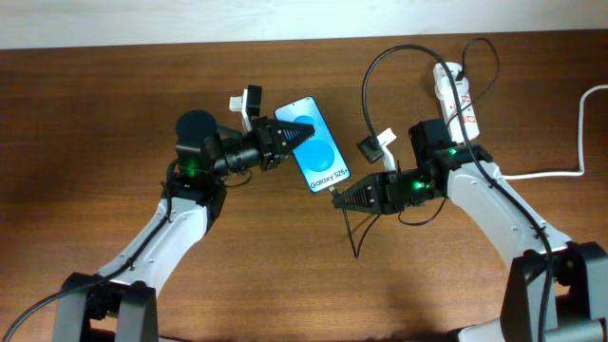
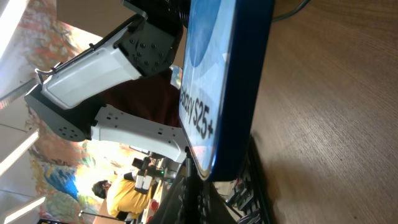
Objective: Plug charger to phone and switch on socket
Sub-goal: 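Align the cable connector with the phone's bottom port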
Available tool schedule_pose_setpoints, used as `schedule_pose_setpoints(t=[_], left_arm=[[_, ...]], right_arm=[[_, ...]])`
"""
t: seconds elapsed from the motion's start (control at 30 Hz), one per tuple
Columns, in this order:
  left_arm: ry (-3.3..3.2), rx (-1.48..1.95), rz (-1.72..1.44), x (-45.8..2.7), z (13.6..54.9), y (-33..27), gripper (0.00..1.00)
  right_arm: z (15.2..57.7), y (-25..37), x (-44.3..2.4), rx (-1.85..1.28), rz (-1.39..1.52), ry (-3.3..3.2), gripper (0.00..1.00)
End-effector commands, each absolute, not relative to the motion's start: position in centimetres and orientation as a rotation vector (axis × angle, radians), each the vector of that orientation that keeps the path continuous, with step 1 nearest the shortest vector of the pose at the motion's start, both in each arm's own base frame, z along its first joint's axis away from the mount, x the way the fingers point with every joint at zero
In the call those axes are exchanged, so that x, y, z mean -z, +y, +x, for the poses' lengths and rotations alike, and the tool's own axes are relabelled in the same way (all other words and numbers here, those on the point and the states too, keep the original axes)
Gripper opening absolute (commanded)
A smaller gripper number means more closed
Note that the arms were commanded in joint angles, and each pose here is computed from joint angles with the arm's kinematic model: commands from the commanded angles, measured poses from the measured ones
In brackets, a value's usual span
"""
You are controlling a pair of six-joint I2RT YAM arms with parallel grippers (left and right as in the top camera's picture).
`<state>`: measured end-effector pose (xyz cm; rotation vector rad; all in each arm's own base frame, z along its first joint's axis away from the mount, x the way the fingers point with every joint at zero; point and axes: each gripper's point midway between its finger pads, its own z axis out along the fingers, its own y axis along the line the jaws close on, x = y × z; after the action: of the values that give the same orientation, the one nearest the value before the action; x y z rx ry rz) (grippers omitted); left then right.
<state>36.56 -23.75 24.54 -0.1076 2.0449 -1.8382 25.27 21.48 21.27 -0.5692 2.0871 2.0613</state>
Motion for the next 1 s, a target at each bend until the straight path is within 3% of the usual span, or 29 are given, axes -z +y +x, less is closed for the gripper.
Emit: schedule_pose_setpoints(t=[0.0,0.97], left_arm=[[2.025,1.859,-0.002,-25.7,35.7,-24.2,0.00],[2.002,1.944,0.052,-27.1,34.0,-26.9,0.00]], right_arm=[[25.5,21.3,-21.9,-2.070,-0.578,2.046,0.04],[29.0,21.1,-22.5,-1.981,-0.605,2.007,0.05]])
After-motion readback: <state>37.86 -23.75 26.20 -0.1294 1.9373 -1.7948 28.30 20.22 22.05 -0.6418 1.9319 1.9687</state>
